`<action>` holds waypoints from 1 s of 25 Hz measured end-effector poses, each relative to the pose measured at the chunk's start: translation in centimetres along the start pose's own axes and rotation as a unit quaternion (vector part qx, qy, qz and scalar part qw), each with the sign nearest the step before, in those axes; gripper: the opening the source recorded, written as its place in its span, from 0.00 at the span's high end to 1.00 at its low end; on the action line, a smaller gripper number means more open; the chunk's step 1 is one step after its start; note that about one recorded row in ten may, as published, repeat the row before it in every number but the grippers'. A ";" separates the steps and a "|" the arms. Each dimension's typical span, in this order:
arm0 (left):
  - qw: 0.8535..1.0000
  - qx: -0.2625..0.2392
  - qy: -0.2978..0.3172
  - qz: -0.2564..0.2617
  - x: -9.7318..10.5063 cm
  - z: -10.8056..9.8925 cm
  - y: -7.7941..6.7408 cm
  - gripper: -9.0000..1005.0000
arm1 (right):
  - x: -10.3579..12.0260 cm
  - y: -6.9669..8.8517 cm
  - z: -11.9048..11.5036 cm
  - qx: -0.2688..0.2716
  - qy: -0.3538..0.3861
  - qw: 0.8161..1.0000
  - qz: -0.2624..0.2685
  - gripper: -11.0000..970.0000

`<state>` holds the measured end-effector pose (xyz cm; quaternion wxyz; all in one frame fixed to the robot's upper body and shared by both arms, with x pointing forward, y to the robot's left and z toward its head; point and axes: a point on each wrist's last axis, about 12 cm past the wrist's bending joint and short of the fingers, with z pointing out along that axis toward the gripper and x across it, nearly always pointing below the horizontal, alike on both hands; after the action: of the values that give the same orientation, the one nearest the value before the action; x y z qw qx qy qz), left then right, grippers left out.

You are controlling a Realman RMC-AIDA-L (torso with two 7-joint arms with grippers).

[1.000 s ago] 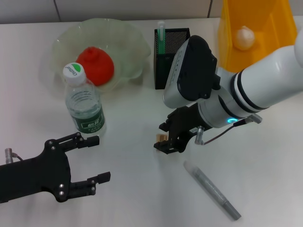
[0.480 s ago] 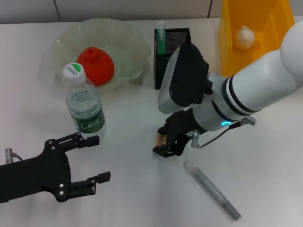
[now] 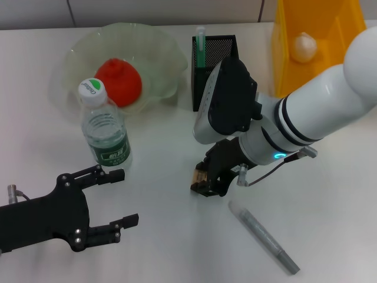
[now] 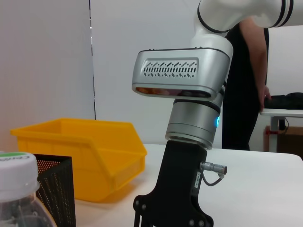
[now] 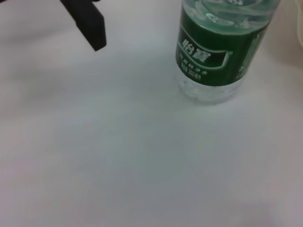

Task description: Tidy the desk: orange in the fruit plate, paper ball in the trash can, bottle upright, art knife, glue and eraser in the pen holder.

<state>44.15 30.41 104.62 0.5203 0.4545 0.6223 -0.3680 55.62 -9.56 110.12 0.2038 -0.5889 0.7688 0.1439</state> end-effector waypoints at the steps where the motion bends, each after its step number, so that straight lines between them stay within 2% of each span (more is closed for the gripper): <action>1: 1.000 0.000 0.000 0.000 0.0 0.0 0.0 0.22 | 0.0 -0.1 0.0 0.001 0.000 1.000 0.003 0.60; 7: 1.000 0.002 -0.002 0.000 -0.1 0.0 0.0 0.22 | -0.2 0.0 -1.1 0.012 -0.026 0.999 0.015 0.60; 8: 1.000 0.003 -0.002 0.000 -0.1 0.1 0.0 0.22 | -0.3 -0.4 -2.7 0.033 -0.057 0.997 0.029 0.60; 9: 1.000 0.003 -0.002 0.000 -0.1 0.1 0.0 0.22 | -0.3 -0.4 -2.7 0.033 -0.057 0.997 0.029 0.60; 10: 1.000 0.003 -0.002 0.000 -0.1 0.1 0.0 0.22 | -0.2 -0.8 -3.7 0.047 -0.075 0.995 0.038 0.60; 11: 1.000 0.004 -0.002 0.000 -0.1 0.1 -0.1 0.22 | 0.1 -1.6 -5.8 0.079 -0.111 0.989 0.056 0.60; 12: 1.000 0.004 -0.002 0.000 -0.1 0.1 -0.1 0.22 | 0.1 -1.6 -5.8 0.079 -0.111 0.989 0.056 0.60; 13: 1.000 0.005 -0.002 0.000 -0.1 0.1 -0.1 0.22 | 0.7 -2.6 -8.5 0.116 -0.156 0.978 0.079 0.60; 15: 1.000 0.005 -0.002 0.000 -0.1 0.1 -0.1 0.22 | 0.9 -3.1 -9.4 0.128 -0.174 0.972 0.090 0.60; 16: 1.000 0.006 -0.003 0.000 -0.1 0.2 -0.1 0.22 | 1.5 -4.3 -11.1 0.149 -0.212 0.959 0.113 0.60; 17: 1.000 0.006 -0.003 0.000 -0.1 0.2 -0.1 0.22 | 1.5 -4.3 -11.1 0.149 -0.212 0.959 0.113 0.60; 18: 1.000 0.006 -0.003 0.000 -0.1 0.2 -0.1 0.22 | 2.0 -5.2 -12.0 0.161 -0.236 0.950 0.124 0.60; 21: 1.000 0.006 -0.004 0.000 -0.1 0.2 -0.1 0.22 | 2.2 -6.0 -12.3 0.170 -0.249 0.944 0.131 0.60; 23: 1.000 0.006 -0.004 0.001 -0.1 0.3 -0.1 0.22 | 2.2 -7.3 -12.0 0.175 -0.249 0.942 0.144 0.60; 25: 1.000 0.006 -0.003 0.001 -0.1 0.3 0.0 0.22 | 2.0 -7.7 -11.7 0.172 -0.247 0.942 0.145 0.60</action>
<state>44.23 30.10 104.68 0.5201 0.4572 0.6177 -0.3728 60.92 -18.73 119.54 0.4624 -0.3726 0.7845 0.1783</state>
